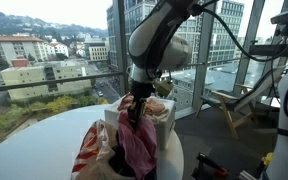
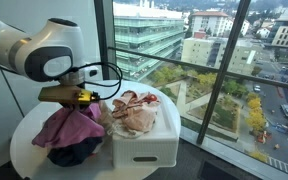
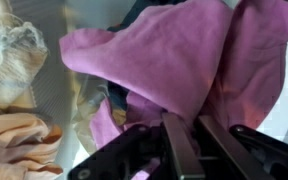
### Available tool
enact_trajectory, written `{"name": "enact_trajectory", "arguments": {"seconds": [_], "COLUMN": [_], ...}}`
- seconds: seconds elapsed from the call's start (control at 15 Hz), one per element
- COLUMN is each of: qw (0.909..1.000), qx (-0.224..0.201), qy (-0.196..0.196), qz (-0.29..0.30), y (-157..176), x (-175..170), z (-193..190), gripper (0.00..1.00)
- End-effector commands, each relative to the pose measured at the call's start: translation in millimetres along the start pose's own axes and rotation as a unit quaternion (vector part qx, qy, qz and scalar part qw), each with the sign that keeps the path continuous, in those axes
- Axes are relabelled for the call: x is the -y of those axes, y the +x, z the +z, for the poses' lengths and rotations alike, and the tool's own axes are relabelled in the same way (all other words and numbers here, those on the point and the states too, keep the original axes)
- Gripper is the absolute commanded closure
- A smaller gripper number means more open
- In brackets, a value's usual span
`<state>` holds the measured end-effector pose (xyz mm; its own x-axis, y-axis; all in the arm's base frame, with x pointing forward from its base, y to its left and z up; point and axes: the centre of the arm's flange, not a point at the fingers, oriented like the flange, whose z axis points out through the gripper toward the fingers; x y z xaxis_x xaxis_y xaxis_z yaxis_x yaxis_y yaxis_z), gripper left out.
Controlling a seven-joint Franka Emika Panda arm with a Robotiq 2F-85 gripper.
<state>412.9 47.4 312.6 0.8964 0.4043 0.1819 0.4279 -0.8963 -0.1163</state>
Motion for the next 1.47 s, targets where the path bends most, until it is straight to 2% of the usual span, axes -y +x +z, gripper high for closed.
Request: {"name": "enact_trajectory", "arguments": {"seconds": [0.0, 0.2, 0.53, 0.67, 1.0, 1.13, 1.4], "qw": [0.9990, 0.9981, 0.9919, 0.9903, 0.9851, 0.9811, 0.9749], "qx": [0.038, 0.061, 0.073, 0.093, 0.154, 0.169, 0.134], "qy": [-0.002, 0.010, 0.022, 0.031, 0.023, 0.022, 0.063], "qz": [0.023, -0.009, -0.102, -0.099, -0.073, -0.092, -0.166], "y": [0.9, 16.8, 83.3, 100.1, 96.3, 105.1, 135.0], "x": [-19.3, -7.7, 38.7, 30.0, -30.7, -36.5, 21.6], "z": [16.8, 42.8, 73.3, 90.6, 146.3, 166.9, 169.4], "gripper": [0.96, 0.96, 0.96, 0.96, 0.95, 0.95, 0.95]}}
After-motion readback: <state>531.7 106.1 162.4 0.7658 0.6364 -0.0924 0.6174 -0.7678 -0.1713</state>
